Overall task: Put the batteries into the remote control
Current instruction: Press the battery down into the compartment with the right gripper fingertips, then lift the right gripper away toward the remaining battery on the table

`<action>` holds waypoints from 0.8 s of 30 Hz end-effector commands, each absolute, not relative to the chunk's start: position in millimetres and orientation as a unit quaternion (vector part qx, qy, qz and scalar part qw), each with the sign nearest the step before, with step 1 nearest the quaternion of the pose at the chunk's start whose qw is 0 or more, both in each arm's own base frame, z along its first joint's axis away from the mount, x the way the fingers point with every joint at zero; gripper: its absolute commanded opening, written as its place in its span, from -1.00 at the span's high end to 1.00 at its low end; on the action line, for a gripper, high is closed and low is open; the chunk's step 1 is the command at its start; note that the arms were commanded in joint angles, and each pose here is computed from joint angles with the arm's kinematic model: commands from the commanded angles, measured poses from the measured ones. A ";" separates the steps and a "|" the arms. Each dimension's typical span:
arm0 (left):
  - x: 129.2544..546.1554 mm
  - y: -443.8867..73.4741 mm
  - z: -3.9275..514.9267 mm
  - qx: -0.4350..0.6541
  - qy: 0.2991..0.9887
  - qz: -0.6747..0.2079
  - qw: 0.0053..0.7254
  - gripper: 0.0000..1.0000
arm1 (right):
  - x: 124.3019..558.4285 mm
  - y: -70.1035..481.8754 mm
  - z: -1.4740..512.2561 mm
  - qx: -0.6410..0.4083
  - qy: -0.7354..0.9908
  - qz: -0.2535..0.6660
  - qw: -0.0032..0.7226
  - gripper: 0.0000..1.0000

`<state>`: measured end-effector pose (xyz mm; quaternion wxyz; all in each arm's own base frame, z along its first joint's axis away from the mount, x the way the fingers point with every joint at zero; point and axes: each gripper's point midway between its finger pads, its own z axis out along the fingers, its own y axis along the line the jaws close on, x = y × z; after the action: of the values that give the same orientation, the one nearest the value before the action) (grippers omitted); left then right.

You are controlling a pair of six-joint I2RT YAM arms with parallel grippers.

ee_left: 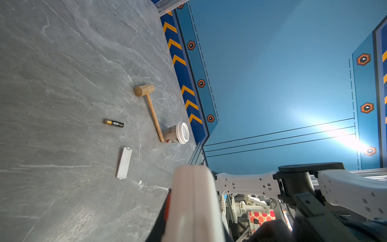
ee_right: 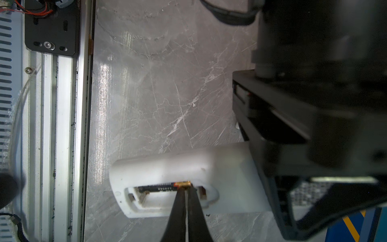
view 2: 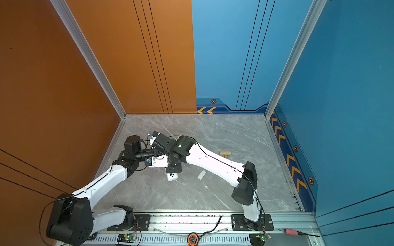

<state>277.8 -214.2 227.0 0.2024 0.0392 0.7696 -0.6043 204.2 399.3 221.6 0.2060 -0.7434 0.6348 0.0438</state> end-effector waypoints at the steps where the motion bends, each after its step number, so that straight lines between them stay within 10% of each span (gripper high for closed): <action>1: 274.6 -215.9 245.6 0.061 0.756 -0.613 0.221 1.00 | 204.9 400.9 192.1 -0.739 0.650 0.020 0.176 0.97; 7: 281.2 -206.8 241.7 0.039 0.758 -0.608 0.234 1.00 | 213.2 402.9 200.8 -0.691 0.694 0.022 0.199 0.88; 17: 288.4 -182.2 204.8 -0.003 0.799 -0.552 0.239 1.00 | 229.9 372.6 297.7 -0.568 0.754 0.099 0.316 0.13; 24: 285.2 -177.0 195.5 -0.007 0.806 -0.541 0.238 1.00 | 296.0 282.7 245.4 -0.383 0.878 0.109 0.265 -0.08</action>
<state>290.8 -179.3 198.2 0.2316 -0.0170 0.8013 -0.5513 272.7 307.4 288.3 0.3170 -0.4700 0.8177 0.1000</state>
